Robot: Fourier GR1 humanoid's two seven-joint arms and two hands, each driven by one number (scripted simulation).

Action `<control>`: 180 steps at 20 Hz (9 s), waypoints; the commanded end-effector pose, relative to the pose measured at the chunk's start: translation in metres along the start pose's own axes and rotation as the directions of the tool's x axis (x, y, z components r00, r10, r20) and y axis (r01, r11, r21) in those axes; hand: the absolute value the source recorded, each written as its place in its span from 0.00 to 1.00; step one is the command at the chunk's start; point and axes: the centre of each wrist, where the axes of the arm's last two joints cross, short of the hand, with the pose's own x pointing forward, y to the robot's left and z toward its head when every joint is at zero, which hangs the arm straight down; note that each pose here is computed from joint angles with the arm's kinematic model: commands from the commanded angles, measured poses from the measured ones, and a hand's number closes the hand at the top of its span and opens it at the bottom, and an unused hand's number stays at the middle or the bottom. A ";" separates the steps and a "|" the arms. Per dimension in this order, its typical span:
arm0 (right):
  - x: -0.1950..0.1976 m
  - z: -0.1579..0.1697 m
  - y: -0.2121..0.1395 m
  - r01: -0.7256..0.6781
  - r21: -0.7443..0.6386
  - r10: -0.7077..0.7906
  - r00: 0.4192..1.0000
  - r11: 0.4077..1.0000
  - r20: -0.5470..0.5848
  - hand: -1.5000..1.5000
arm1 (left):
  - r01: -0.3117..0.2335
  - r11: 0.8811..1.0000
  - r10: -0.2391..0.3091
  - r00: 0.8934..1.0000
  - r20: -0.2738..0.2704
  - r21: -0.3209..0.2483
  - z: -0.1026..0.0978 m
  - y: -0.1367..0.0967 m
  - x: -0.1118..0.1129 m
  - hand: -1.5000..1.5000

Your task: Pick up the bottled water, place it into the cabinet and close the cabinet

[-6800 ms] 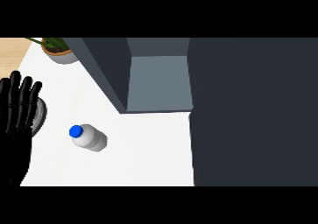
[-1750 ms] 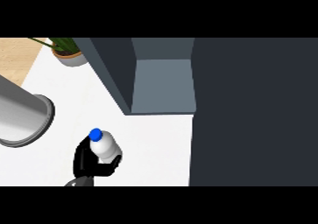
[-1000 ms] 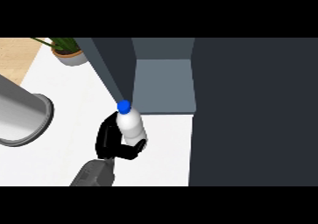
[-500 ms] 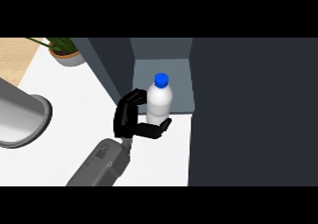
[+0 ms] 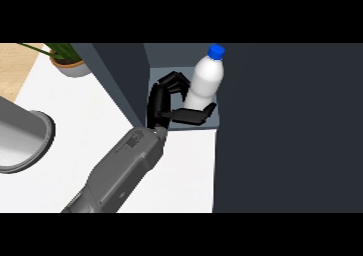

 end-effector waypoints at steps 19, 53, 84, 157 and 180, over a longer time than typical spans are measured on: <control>0.015 -0.005 -0.005 0.061 0.041 -0.063 0.996 0.997 0.069 0.00 | 0.293 0.920 -0.272 0.955 -0.114 0.259 -0.061 0.033 -0.006 1.00; 0.018 0.000 0.002 0.088 0.072 -0.091 0.995 0.994 0.048 0.00 | 0.069 0.997 -0.075 0.982 0.171 0.041 -0.082 0.006 0.034 0.00; 0.035 0.001 0.018 0.027 0.180 -0.029 1.000 0.983 0.011 0.00 | -0.265 0.923 0.310 0.942 0.129 -0.281 0.086 0.040 0.007 1.00; 0.029 -0.067 0.071 -0.104 0.884 0.051 0.995 0.456 0.091 1.00 | -0.292 0.919 0.324 0.942 0.084 -0.264 0.190 0.261 0.098 0.00; 0.006 -0.079 0.072 0.082 0.840 -0.092 0.995 0.536 -0.038 1.00 | -0.281 0.908 0.336 0.931 0.141 -0.309 0.175 0.269 0.108 0.00</control>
